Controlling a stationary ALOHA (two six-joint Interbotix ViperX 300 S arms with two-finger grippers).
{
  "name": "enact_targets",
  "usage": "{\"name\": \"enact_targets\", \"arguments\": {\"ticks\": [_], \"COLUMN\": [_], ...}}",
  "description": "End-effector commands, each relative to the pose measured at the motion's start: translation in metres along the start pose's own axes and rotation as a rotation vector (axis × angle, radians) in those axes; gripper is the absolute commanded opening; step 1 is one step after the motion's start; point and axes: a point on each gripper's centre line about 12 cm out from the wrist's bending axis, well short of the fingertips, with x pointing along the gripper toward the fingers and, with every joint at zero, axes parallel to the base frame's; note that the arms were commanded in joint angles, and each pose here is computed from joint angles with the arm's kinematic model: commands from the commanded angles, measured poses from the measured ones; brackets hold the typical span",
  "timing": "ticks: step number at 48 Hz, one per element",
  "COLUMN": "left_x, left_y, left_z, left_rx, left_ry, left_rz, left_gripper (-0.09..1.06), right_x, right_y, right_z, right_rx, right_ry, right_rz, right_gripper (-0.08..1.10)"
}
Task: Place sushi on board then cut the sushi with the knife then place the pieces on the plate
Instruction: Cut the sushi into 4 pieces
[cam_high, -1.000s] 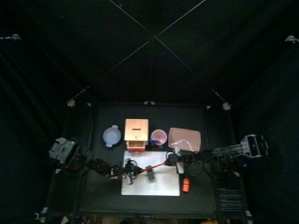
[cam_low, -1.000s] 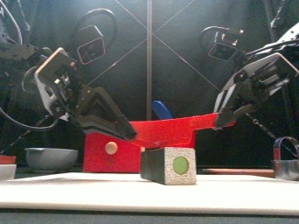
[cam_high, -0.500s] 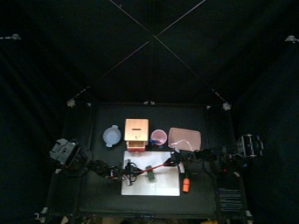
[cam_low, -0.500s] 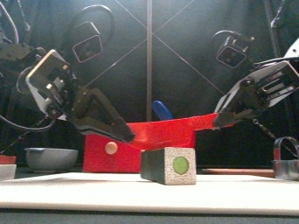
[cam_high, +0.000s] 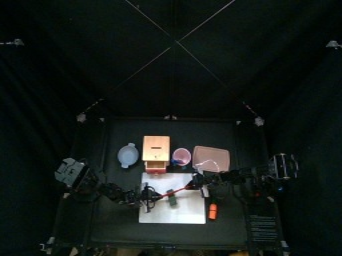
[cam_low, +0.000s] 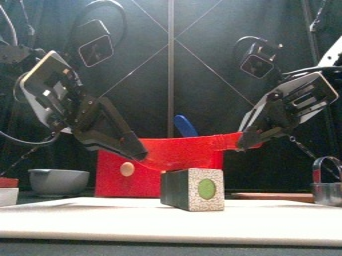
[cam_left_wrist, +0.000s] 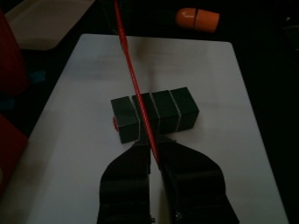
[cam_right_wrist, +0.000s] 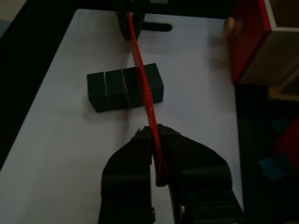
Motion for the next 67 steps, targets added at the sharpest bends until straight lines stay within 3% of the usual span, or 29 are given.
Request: {"name": "enact_targets", "arguments": {"ticks": [1,46,54,67], "left_x": [0.001,0.011,0.011,0.01], "left_y": [0.0,-0.003,-0.004,-0.008], "left_z": [0.023,0.01,0.018,0.019], "left_rx": [-0.02,-0.014,-0.021,-0.023], "left_ry": [-0.075,-0.03,-0.052,-0.053], "left_rz": [0.001,0.003,-0.002,-0.011], "left_gripper": [0.41,0.41,0.41,0.41], "right_x": [0.002,0.004,0.003,0.001], "right_y": [-0.011,-0.012,-0.011,-0.009], "right_z": [0.02,0.006,0.008,0.007], "right_rx": [0.002,0.019,0.018,0.013], "right_ry": [-0.058,0.009,-0.001,0.025], "right_rz": [-0.026,-0.039,-0.036,-0.044], "right_gripper": [0.38,0.38,0.38,0.38]}}
